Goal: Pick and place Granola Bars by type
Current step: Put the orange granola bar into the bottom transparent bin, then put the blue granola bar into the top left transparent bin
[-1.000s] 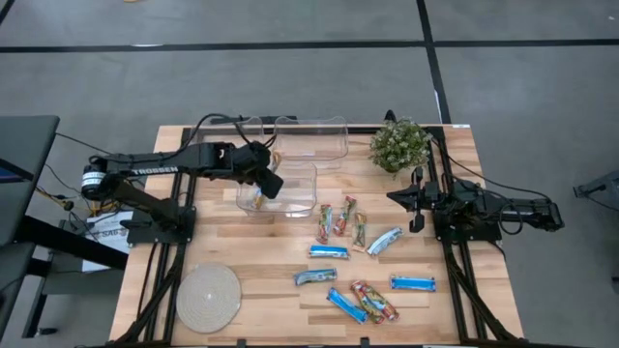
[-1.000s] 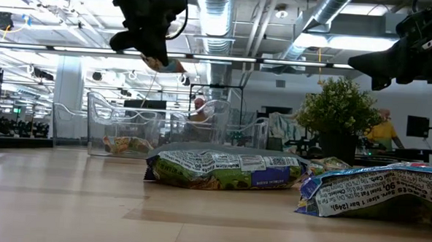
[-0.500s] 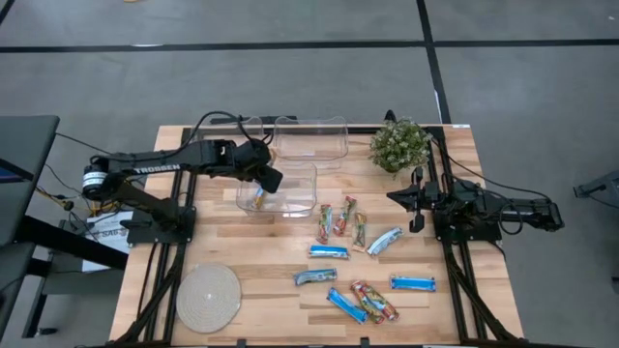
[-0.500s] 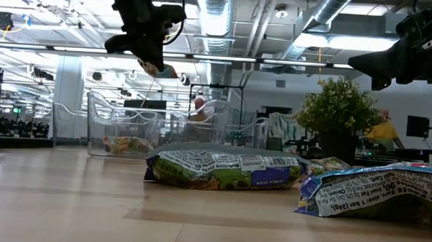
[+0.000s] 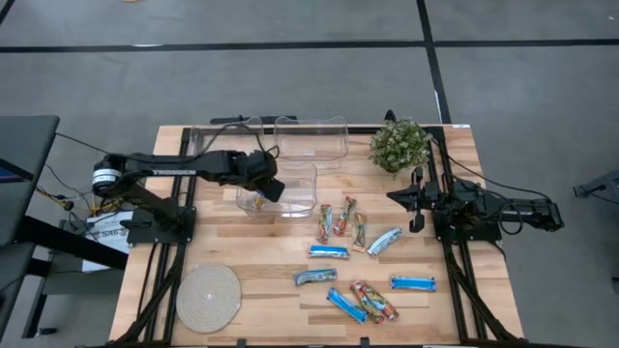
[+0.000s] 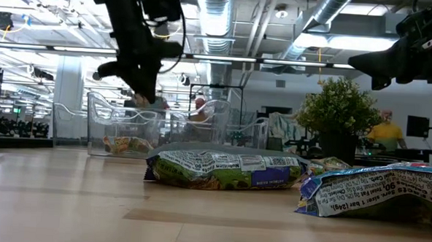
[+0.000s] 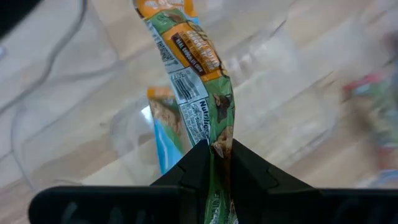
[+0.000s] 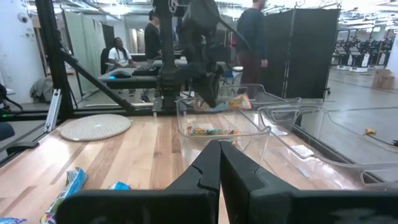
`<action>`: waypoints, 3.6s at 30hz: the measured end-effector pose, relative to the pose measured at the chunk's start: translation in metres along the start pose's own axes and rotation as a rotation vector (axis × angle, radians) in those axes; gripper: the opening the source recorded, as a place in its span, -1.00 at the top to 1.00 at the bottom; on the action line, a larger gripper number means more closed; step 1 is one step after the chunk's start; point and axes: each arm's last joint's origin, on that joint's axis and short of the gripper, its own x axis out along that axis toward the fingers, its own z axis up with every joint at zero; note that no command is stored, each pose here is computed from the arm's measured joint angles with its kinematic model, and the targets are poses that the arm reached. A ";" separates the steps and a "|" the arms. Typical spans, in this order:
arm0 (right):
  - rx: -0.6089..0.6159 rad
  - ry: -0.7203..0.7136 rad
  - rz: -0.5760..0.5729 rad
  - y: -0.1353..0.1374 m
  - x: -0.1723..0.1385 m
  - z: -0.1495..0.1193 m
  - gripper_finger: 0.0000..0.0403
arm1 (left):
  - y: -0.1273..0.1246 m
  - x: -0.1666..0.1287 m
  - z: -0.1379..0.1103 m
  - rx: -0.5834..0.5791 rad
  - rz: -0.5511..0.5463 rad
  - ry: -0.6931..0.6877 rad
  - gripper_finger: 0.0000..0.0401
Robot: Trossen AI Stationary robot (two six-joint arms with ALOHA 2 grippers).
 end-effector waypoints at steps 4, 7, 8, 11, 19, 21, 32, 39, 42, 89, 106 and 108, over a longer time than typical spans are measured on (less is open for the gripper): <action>0.000 -0.002 0.000 0.000 0.000 0.000 1.00 | -0.006 0.015 0.000 0.006 0.001 0.018 0.77; 0.000 -0.005 0.000 0.000 0.000 0.000 1.00 | -0.010 0.026 -0.001 0.019 -0.001 0.045 0.77; 0.000 -0.005 0.000 0.000 0.000 0.000 1.00 | -0.010 0.030 -0.002 0.023 0.006 0.053 0.77; 0.000 -0.005 0.000 0.000 0.000 0.001 1.00 | -0.013 0.040 -0.004 0.031 0.018 0.080 0.77; 0.000 -0.005 0.000 0.000 0.000 0.001 1.00 | -0.016 0.051 -0.005 0.067 0.004 0.107 0.77; 0.000 -0.005 0.000 0.000 0.000 0.001 1.00 | -0.016 0.051 -0.005 0.071 -0.004 0.111 0.77; 0.000 -0.005 0.000 0.000 0.000 0.000 1.00 | -0.016 0.051 -0.006 0.031 0.001 0.113 0.77; 0.000 -0.005 0.000 0.000 0.000 0.000 1.00 | -0.016 0.051 -0.006 0.023 -0.006 0.121 0.77; 0.000 -0.005 0.000 0.000 0.000 0.000 1.00 | -0.017 0.051 -0.006 0.023 -0.013 0.128 0.77; 0.000 -0.002 0.000 0.000 0.000 0.000 1.00 | -0.026 0.026 0.009 0.066 -0.200 -0.021 0.21; 0.000 -0.005 0.000 0.000 0.000 0.000 1.00 | -0.043 -0.046 0.018 0.345 -0.477 -0.407 0.22; 0.000 -0.005 0.000 0.000 0.000 0.000 1.00 | -0.045 -0.058 0.015 0.387 -0.523 -0.444 0.22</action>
